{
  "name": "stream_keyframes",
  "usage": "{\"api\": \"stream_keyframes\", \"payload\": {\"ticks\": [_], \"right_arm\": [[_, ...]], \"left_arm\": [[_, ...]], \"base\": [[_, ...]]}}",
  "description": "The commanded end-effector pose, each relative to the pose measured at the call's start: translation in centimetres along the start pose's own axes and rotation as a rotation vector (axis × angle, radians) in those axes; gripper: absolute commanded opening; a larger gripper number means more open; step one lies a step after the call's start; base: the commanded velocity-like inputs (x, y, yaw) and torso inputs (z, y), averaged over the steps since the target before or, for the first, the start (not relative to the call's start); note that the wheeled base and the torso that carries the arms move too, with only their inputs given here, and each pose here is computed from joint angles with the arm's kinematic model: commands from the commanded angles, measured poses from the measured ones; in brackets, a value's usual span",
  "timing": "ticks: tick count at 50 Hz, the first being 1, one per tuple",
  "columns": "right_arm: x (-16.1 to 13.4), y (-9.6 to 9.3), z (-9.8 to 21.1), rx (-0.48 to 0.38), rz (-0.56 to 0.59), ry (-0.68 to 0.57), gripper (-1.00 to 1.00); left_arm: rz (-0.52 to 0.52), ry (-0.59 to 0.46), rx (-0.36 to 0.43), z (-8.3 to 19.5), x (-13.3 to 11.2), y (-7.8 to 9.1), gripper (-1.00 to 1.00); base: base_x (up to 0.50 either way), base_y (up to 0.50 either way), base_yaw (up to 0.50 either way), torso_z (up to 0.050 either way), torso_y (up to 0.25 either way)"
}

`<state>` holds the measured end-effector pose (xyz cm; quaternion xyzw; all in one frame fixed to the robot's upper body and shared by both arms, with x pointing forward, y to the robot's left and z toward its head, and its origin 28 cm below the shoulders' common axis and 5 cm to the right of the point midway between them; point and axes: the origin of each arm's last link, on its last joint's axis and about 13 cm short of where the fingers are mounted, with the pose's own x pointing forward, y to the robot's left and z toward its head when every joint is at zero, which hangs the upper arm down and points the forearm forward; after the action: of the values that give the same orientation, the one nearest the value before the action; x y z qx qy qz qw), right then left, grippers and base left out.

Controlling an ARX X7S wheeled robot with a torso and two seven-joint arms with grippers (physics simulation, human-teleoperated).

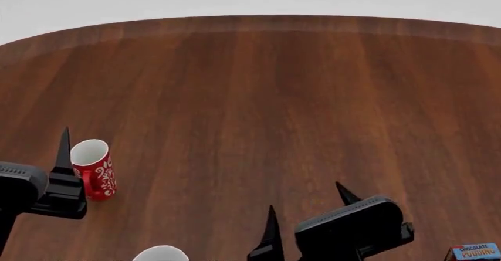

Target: Put the white mug on the plate.

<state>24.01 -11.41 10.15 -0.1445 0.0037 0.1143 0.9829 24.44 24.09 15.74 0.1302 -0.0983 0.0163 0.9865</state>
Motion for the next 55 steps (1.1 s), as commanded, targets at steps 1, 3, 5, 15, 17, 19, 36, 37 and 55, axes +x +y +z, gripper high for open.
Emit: {"api": "stream_keyframes", "payload": {"ticks": [1, 3, 5, 15, 17, 19, 36, 37, 55], "right_arm": [[-1.4, 0.8, 0.0, -0.007, 0.055, 0.038, 1.0], [-1.6, 1.0, 0.0, 0.005, 0.057, 0.042, 1.0], [-1.6, 1.1, -0.1, 0.013, 0.059, 0.048, 1.0], [-2.7, 2.1, -0.4, 0.03, 0.095, 0.08, 1.0], [-2.8, 2.1, -0.2, 0.04, 0.099, 0.083, 1.0], [-3.1, 2.4, -0.1, 0.042, 0.111, 0.082, 1.0], [-3.8, 4.4, -1.9, 0.098, 0.236, 0.155, 1.0], [-3.9, 4.5, -2.1, 0.089, 0.244, 0.161, 1.0], [-3.5, 5.5, -3.8, 0.093, 0.319, 0.227, 1.0]], "left_arm": [[0.007, 0.016, -0.002, -0.4, 0.0, 0.0, 1.0], [0.007, 0.018, -0.002, -0.5, 0.0, 0.0, 1.0], [0.009, 0.021, 0.001, -0.5, 0.0, 0.0, 1.0], [0.009, 0.027, 0.005, -0.7, 0.0, -0.1, 1.0], [0.008, 0.028, 0.01, -0.7, 0.0, -0.1, 1.0], [0.01, 0.029, 0.01, -0.7, 0.0, -0.1, 1.0], [0.017, 0.023, 0.02, -0.3, -0.1, -0.1, 1.0], [0.017, 0.022, 0.021, -0.2, -0.1, -0.1, 1.0], [0.013, 0.023, 0.024, -0.1, 0.0, -0.2, 1.0]], "base": [[0.0, 0.0, 0.0, 0.0, 0.0], [0.0, 0.0, 0.0, 0.0, 0.0], [0.0, 0.0, 0.0, 0.0, 0.0], [0.0, 0.0, 0.0, 0.0, 0.0], [0.0, 0.0, 0.0, 0.0, 0.0], [0.0, 0.0, 0.0, 0.0, 0.0], [0.0, 0.0, 0.0, 0.0, 0.0], [0.0, 0.0, 0.0, 0.0, 0.0], [0.0, 0.0, 0.0, 0.0, 0.0]]}}
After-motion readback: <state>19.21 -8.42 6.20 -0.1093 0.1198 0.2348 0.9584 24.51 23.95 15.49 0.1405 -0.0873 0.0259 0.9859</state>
